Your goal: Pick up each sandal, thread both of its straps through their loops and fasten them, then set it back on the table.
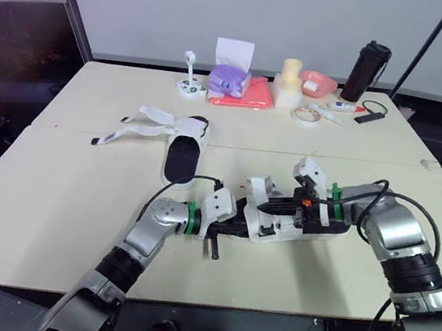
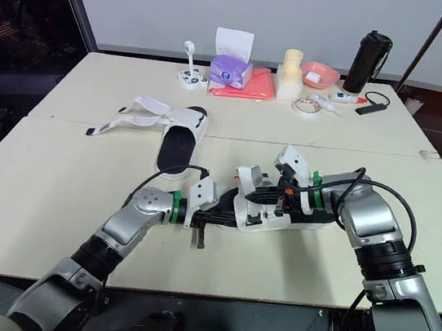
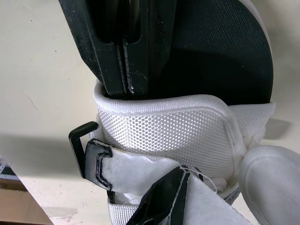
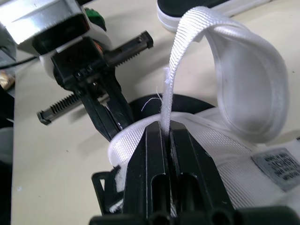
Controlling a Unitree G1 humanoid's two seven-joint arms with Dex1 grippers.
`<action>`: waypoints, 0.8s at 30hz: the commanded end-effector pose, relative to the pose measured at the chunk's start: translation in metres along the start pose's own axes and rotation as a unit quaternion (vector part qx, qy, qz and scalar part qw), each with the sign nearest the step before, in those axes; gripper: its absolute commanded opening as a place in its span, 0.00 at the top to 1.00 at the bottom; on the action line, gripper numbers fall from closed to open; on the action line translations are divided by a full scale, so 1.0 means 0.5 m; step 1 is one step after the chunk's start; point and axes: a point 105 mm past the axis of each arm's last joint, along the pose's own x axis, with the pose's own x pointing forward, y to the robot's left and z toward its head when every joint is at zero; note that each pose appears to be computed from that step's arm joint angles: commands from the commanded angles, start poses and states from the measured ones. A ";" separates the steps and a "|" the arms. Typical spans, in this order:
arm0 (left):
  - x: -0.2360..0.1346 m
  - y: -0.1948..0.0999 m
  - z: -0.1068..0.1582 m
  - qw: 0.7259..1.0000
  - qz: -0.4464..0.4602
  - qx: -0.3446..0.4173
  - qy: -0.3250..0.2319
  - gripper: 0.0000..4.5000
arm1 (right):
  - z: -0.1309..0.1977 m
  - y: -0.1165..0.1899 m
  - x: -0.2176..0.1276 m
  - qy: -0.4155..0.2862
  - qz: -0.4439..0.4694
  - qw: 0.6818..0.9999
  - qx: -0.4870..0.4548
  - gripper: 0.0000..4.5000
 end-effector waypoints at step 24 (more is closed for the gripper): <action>-0.004 -0.002 -0.008 1.000 0.005 -0.003 0.007 1.00 | -0.008 0.005 0.010 0.043 0.002 0.993 -0.113 0.98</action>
